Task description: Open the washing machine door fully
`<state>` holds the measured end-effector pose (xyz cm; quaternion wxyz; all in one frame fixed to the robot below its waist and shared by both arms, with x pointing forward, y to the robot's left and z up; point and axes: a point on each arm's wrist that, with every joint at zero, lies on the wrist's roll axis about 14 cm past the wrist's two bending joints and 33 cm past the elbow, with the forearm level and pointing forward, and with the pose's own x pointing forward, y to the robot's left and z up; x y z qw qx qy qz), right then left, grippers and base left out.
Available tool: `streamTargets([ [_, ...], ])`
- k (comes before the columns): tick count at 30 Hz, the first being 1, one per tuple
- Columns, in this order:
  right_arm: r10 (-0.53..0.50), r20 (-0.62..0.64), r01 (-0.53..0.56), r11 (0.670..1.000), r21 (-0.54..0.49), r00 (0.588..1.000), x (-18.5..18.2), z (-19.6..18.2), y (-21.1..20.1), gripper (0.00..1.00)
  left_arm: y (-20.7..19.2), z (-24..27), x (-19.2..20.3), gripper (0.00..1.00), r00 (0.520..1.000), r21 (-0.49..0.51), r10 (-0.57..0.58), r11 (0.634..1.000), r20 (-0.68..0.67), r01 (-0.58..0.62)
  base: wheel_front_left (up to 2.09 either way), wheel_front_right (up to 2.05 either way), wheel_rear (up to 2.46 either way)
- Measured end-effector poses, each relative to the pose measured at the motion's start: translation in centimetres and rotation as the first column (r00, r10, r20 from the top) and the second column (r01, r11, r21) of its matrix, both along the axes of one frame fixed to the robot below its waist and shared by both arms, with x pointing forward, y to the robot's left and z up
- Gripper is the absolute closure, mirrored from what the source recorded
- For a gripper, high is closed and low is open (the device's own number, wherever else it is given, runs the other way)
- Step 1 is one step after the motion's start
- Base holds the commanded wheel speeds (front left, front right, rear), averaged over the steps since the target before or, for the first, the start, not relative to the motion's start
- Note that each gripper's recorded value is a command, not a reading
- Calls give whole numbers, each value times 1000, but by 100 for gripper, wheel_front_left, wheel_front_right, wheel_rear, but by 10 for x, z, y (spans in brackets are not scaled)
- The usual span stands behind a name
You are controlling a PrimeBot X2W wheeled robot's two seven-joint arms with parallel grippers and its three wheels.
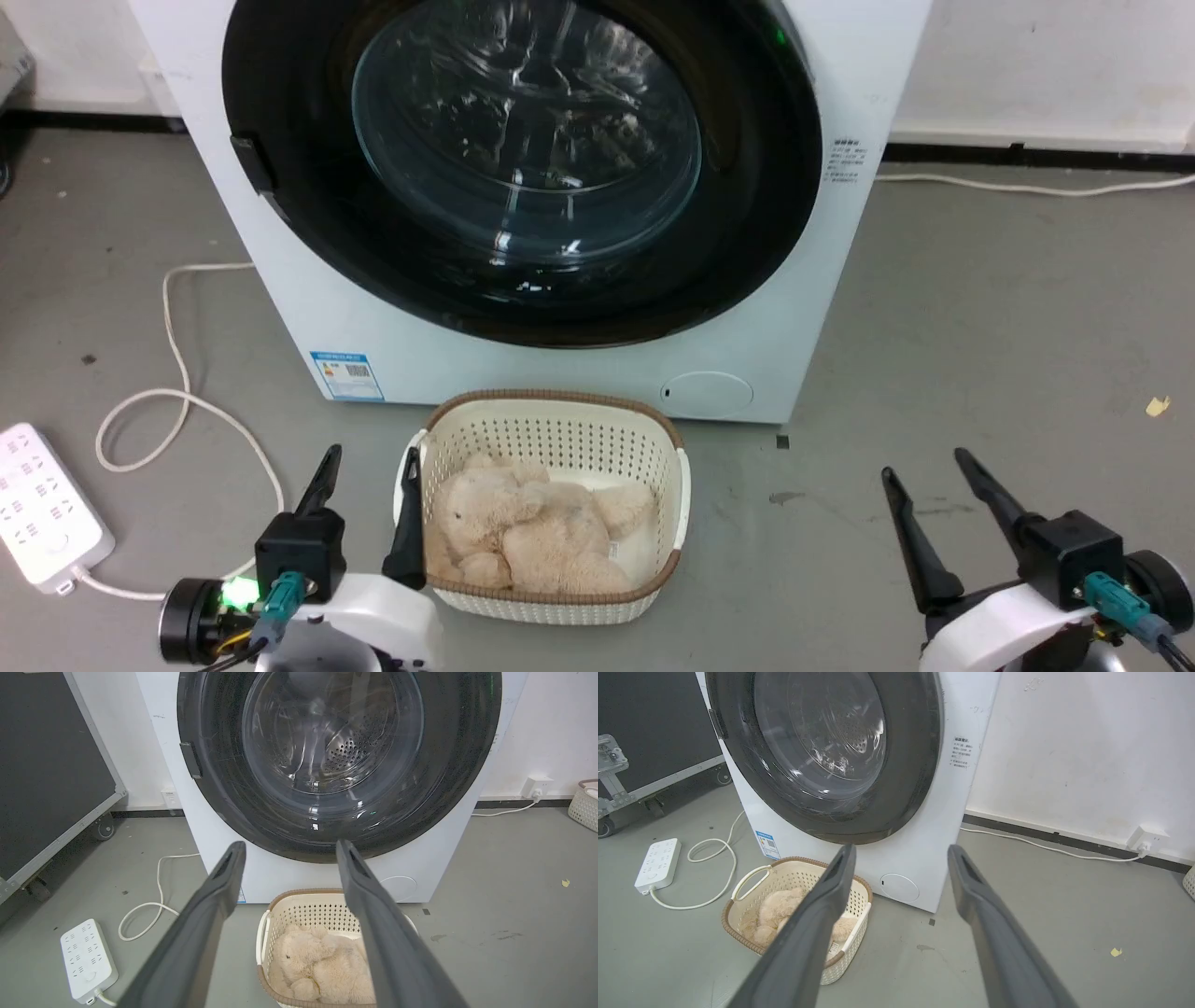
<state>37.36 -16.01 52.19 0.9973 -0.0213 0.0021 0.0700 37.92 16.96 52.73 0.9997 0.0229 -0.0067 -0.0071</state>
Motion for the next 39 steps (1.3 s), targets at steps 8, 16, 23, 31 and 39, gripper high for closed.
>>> streamTargets([
  [8,-6,15,6,1000,-4,1000,19,0,-10,0,-7,-3,12,0,1000,-1,-8,1000,6,8,0,0,0],
  [16,14,46,-14,1000,-11,999,40,10,-13,0,-11,-5,20,0,1000,-2,-12,1000,13,12,0,0,0],
  [23,33,93,-34,999,2,995,60,27,-15,57,-14,-5,25,0,1000,-2,-11,1000,26,11,0,0,0],
  [31,47,117,-57,995,81,992,85,43,-15,100,-13,-7,26,0,1000,-7,-2,1000,29,3,0,0,0],
  [39,49,96,-69,973,222,994,118,52,-15,100,-14,-6,32,0,999,-8,-1,1000,45,1,0,0,0],
])
